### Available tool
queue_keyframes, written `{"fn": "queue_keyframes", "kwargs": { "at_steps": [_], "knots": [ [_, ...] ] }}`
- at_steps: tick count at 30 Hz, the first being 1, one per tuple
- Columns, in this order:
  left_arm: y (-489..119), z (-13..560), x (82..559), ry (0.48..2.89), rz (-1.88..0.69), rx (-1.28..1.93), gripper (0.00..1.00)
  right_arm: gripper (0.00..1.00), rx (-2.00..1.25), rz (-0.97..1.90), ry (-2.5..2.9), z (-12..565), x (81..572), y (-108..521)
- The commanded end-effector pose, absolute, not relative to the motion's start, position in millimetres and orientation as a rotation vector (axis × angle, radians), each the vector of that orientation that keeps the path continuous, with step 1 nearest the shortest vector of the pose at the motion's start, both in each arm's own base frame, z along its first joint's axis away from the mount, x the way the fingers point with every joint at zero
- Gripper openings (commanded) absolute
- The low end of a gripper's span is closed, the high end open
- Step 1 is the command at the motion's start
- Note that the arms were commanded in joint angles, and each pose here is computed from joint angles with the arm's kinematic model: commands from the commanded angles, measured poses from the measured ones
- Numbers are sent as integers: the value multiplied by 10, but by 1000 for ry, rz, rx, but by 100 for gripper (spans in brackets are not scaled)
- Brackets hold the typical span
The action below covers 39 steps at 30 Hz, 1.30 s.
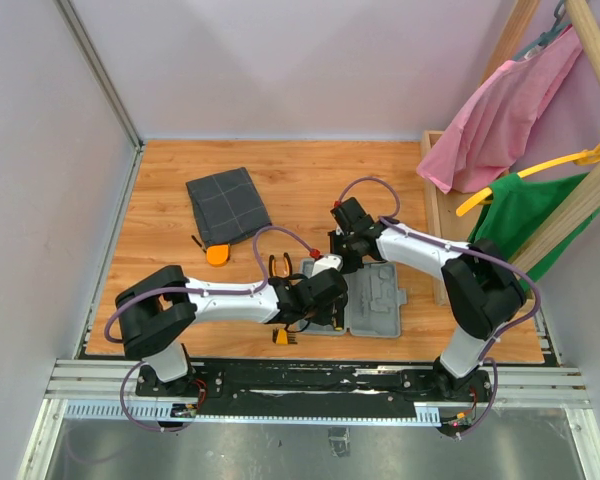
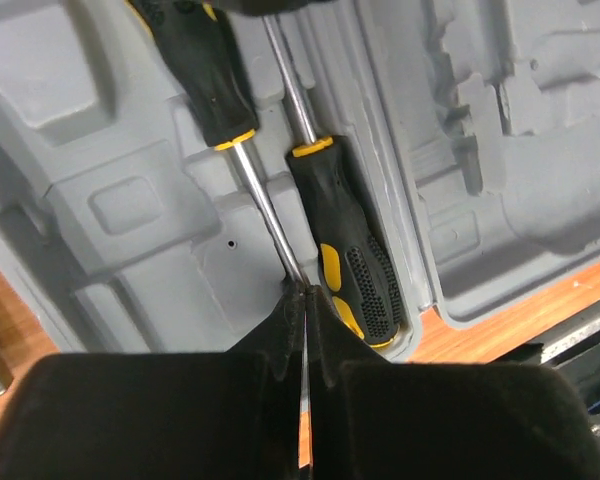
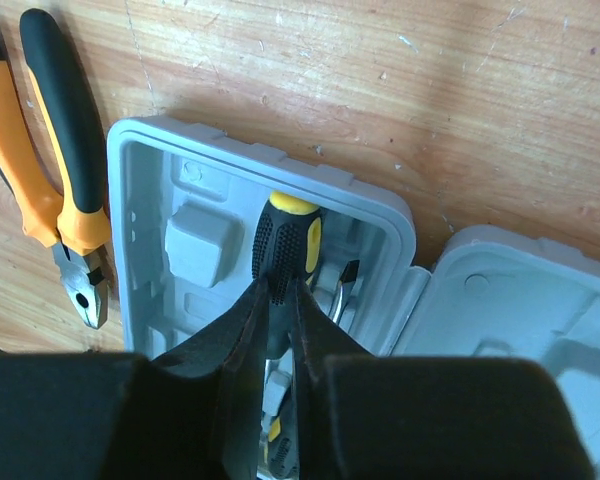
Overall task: Sort the tools into containers
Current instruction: Adjust the screwdriver in the storage box.
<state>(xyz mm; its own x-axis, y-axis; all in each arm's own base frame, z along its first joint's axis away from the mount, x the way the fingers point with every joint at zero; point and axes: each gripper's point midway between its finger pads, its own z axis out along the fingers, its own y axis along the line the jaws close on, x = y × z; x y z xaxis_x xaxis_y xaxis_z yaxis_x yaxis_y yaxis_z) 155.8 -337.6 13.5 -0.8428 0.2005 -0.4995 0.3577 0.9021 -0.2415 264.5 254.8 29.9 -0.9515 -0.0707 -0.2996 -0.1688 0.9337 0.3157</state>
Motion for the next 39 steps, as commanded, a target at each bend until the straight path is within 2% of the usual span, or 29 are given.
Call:
{"fn": "queue_keyframes", "kwargs": {
  "at_steps": [1, 6, 16, 26, 29, 35, 39],
  "knots": [
    [-1700, -1076, 585, 3065, 361, 735, 1, 14, -222, 146, 3111, -368, 1890, 2011],
    [-1521, -1117, 530, 3069, 526, 789, 1, 14, -214, 153, 3110, -390, 1864, 1998],
    [-1702, -897, 673, 3001, 471, 702, 0, 14, -225, 172, 3092, -327, 1888, 1975],
    [-2320, -260, 1191, 2765, 185, 491, 2, 14, -249, 206, 3050, -121, 2063, 2022],
    [-2520, 29, 1393, 2663, 87, 427, 7, 14, -243, 213, 3045, -101, 2094, 2043],
    [-2888, 663, 1712, 2469, -128, 353, 24, 15, -241, 231, 3035, -55, 2142, 2087],
    [-2966, 1051, 1880, 2357, -243, 278, 28, 19, -265, 287, 2995, 84, 2221, 2176]
  ]
}}
